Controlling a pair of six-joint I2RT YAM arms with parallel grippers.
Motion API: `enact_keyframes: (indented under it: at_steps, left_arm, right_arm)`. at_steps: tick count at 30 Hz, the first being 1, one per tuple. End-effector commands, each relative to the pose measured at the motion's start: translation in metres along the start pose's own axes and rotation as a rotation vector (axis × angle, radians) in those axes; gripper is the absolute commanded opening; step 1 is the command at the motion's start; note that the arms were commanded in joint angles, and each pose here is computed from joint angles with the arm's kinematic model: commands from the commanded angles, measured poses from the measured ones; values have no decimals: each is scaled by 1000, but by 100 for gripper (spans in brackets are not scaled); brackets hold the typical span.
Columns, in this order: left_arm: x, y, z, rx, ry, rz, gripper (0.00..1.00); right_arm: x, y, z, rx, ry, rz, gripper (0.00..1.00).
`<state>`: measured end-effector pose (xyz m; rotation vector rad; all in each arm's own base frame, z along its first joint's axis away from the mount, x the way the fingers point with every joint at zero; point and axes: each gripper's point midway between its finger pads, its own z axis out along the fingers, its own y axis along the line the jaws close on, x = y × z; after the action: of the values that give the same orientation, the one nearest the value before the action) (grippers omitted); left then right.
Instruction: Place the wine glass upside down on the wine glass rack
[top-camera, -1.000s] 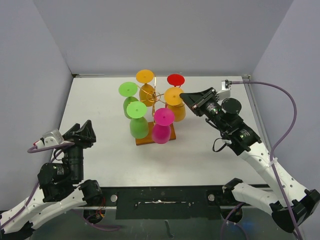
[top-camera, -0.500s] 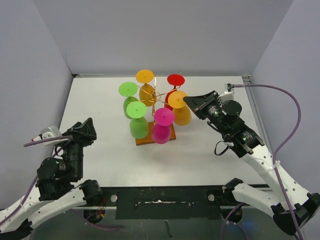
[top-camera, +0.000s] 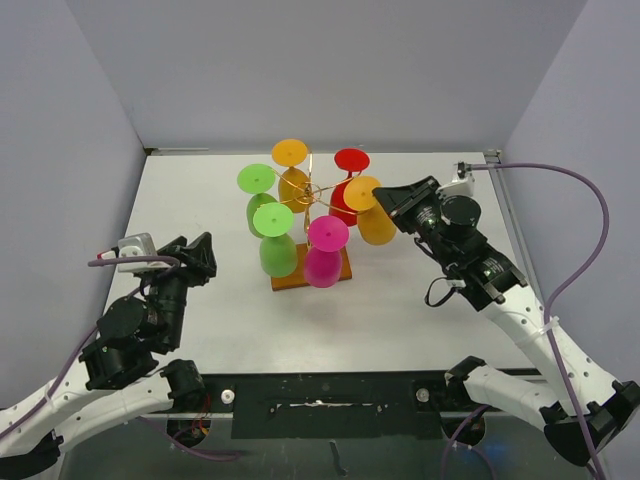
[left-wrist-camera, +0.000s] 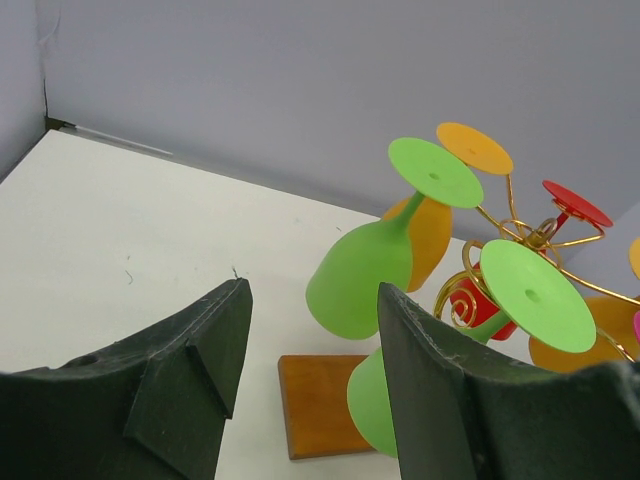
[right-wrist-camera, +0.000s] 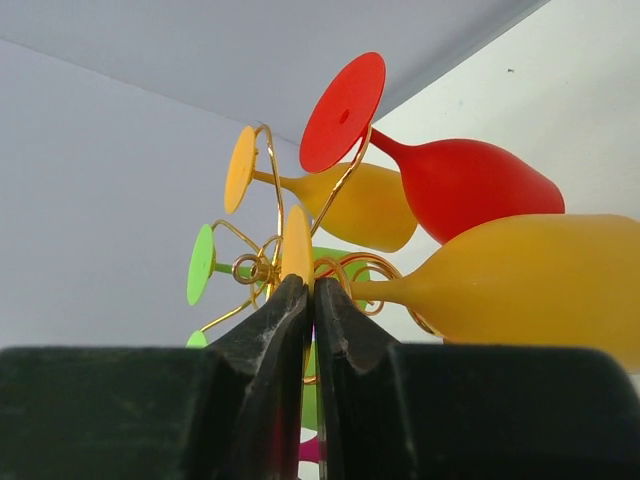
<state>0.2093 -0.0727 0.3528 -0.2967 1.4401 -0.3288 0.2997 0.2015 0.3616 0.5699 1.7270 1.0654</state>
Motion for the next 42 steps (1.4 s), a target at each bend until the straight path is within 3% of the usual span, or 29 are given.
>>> enact_keyframes:
  at_steps: [1,7,12,20,24,34,36,42]
  left_arm:
    - [-11,-14,0,49,5,-25,52]
    - [-11,-15,-1,65,4,-19,53]
    - [-12,-15,-2,74,-2,-19,53]
    - [-15,-13,-2,72,-7,-17,53]
    - [-18,-15,-3,91,-7,-17,53]
    - [-42,-21,-14,196,-45,-34,55]
    - [-49,-21,-17,216,-41,-22,59]
    - [-77,-10,-30,254,-43,4,60]
  right_arm:
    - [-24,20,1,-48,-83,-13,9]
    - [-19,11,8,-38,-58,-16,16]
    - [-18,6,10,-37,-48,-23,37]
    - [-24,4,-6,-31,-44,-100,58]
    - [-37,-8,-28,47,-70,-219,63]
    - [-72,-98,-102,399,-204,-580,75]
    - [-81,-102,-118,426,-234,-618,78]
    - [-103,-91,-154,404,-324,-689,80]
